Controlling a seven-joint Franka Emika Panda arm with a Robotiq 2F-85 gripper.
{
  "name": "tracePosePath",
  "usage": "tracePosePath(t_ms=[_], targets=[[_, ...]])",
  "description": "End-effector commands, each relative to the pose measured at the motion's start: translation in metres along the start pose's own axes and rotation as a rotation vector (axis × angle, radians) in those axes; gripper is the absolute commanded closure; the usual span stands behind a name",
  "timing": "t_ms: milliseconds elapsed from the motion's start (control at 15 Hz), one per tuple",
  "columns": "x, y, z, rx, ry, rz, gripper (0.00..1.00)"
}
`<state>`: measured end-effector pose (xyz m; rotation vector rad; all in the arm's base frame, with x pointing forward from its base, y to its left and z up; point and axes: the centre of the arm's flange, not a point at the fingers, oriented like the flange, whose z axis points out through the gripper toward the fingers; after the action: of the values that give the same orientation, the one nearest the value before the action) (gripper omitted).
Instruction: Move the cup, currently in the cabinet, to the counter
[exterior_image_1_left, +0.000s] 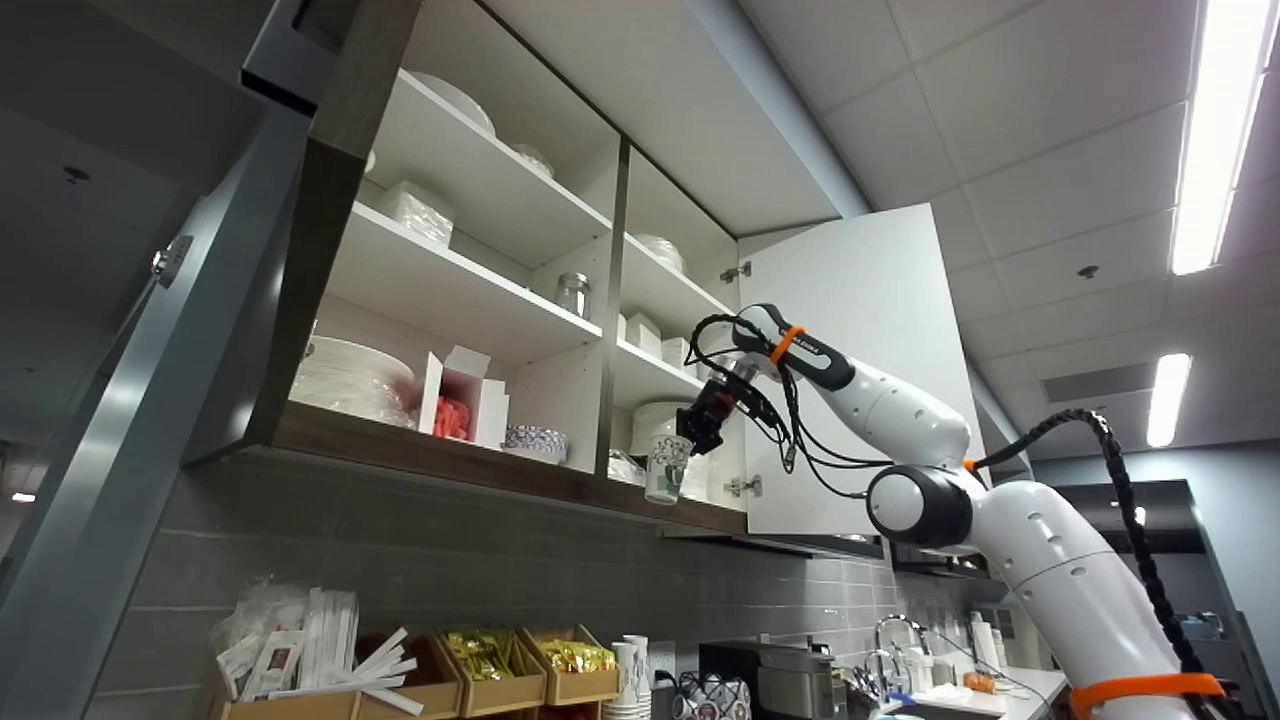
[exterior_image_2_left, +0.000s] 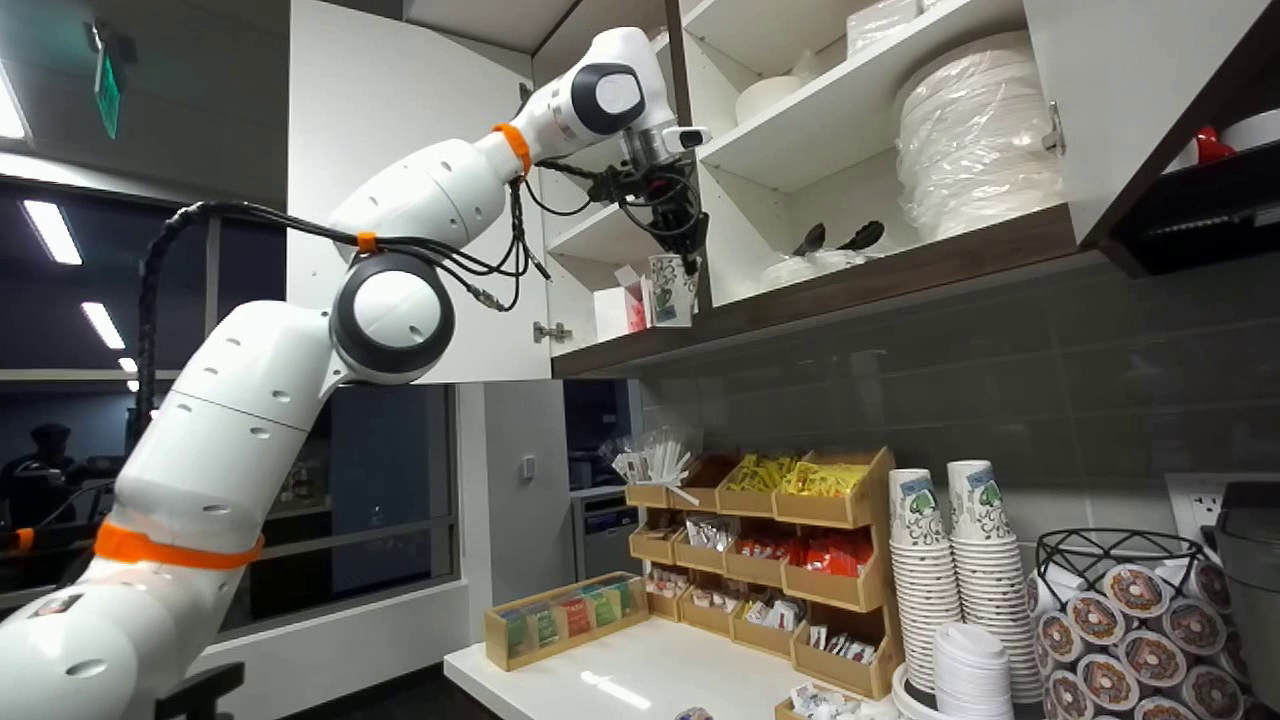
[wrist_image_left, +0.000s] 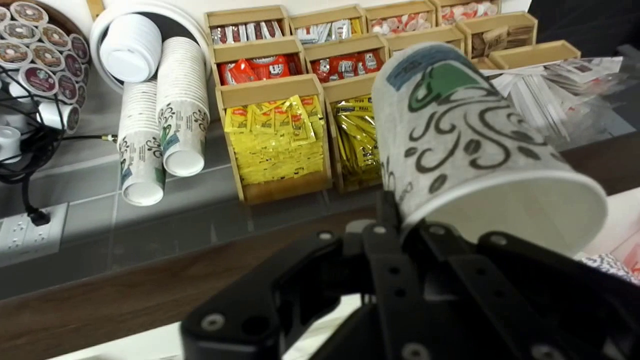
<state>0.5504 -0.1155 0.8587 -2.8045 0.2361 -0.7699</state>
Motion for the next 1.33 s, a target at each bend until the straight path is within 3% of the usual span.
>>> tracePosePath(t_ms=[0,67,133,533,600,1267], targets=[[-0.058,0.003,0.053,-0.025,-0.052,-0.04,0.99],[-0.058,0.004,0.059,-0.031,-0.047,-0.039,0.99],[0.005,-0.002,0.024,-0.007,-0.034,-0.02,0.95],[0.007,-0.003,0.036,-0.017,-0.048,-0.027,0.95],[0.007,-0.003,0.036,-0.017,-0.047,-0.028,0.99],[-0.095,-0.008,0.059,-0.365,-0.504,0.043,0.99]])
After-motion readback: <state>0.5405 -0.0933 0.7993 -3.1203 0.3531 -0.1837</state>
